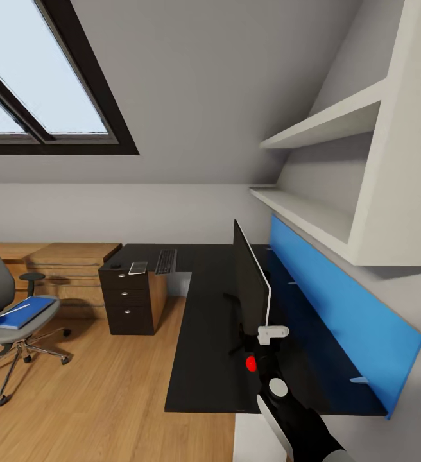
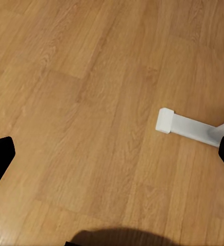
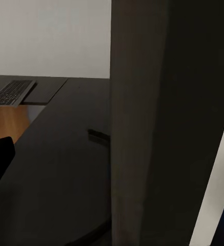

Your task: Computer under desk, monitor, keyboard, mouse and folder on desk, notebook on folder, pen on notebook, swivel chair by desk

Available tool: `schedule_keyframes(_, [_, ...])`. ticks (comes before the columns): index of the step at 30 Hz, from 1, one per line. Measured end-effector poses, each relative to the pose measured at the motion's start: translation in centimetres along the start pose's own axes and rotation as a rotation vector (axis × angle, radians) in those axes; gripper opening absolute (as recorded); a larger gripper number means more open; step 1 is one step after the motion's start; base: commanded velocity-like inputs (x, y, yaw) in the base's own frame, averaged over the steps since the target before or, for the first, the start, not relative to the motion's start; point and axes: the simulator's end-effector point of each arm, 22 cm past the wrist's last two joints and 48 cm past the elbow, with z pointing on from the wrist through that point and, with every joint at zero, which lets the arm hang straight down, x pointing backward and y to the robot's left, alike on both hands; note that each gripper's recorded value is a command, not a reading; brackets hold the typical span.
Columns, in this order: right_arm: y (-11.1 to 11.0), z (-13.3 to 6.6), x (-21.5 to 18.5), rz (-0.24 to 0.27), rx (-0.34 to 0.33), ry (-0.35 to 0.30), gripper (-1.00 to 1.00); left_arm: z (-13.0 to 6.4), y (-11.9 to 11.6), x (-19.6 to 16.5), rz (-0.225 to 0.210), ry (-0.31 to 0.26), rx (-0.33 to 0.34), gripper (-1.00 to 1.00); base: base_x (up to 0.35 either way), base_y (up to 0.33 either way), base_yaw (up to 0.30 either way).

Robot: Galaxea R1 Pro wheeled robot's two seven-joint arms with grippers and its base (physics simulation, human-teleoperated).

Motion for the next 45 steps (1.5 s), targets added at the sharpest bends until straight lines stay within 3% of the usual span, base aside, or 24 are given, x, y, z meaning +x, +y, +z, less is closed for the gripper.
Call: schedule_keyframes(45, [-0.03, -0.02, 0.19, -0.001, 0.000, 0.004, 1.00, 0.00, 0.00, 0.00, 0.000, 0.000, 0.000, 1.00, -0.017, 0.026, 0.000])
